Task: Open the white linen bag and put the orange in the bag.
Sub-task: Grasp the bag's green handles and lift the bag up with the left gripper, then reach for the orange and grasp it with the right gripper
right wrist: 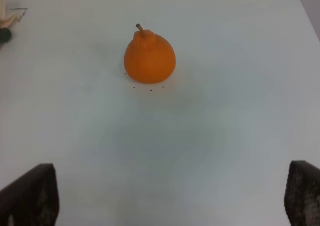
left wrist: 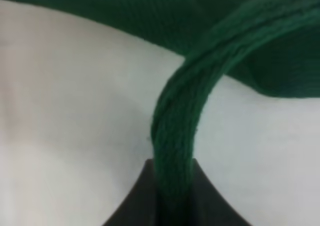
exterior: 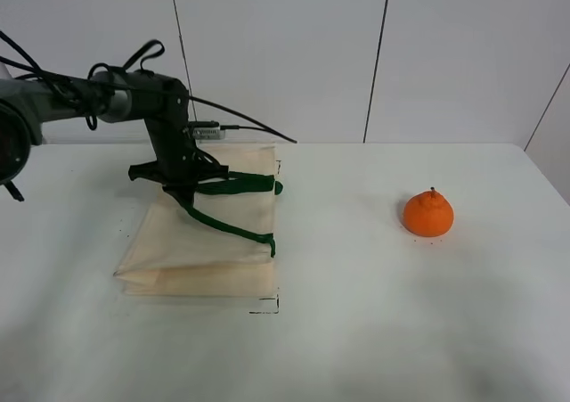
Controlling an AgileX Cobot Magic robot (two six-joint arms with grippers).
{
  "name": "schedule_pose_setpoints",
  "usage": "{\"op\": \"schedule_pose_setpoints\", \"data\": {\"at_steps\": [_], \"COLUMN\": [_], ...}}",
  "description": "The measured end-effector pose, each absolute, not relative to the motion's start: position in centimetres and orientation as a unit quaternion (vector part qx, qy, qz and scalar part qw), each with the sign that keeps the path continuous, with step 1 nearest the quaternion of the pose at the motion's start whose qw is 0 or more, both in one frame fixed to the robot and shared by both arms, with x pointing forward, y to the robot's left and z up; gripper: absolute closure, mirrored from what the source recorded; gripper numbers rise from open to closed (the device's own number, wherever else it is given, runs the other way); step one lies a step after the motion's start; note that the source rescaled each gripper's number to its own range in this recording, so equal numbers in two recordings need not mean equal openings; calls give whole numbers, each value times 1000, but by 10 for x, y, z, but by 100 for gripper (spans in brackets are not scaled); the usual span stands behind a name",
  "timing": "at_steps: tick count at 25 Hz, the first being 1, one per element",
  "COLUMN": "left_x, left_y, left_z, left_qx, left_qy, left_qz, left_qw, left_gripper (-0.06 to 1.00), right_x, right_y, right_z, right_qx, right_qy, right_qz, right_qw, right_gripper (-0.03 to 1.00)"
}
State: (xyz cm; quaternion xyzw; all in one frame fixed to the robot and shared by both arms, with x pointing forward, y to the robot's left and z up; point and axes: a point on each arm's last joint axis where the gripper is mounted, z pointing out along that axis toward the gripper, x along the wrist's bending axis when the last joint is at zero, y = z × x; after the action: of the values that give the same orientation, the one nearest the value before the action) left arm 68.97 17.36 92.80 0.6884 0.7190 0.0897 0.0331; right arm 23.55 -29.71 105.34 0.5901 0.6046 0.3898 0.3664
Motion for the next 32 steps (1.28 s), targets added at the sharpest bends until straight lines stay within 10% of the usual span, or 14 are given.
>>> {"op": "schedule_pose_setpoints", "data": {"at_steps": [15, 32], "left_x": [656, 643], "left_y": [172, 175], "left_z": [1159, 1182], "left_qx": [707, 703], "left_qy": [647, 639], "left_qz": [144, 155], "left_qw": [247, 270], "left_gripper": [94, 94], "right_x": [236, 497], "right_y": [-297, -291], "right_z": [1054, 1066], "right_qx": [591, 679], "right_qy": [605, 696], "right_qz": [389, 174], "right_qw": [365, 158], "right_gripper": [-3, -3]}}
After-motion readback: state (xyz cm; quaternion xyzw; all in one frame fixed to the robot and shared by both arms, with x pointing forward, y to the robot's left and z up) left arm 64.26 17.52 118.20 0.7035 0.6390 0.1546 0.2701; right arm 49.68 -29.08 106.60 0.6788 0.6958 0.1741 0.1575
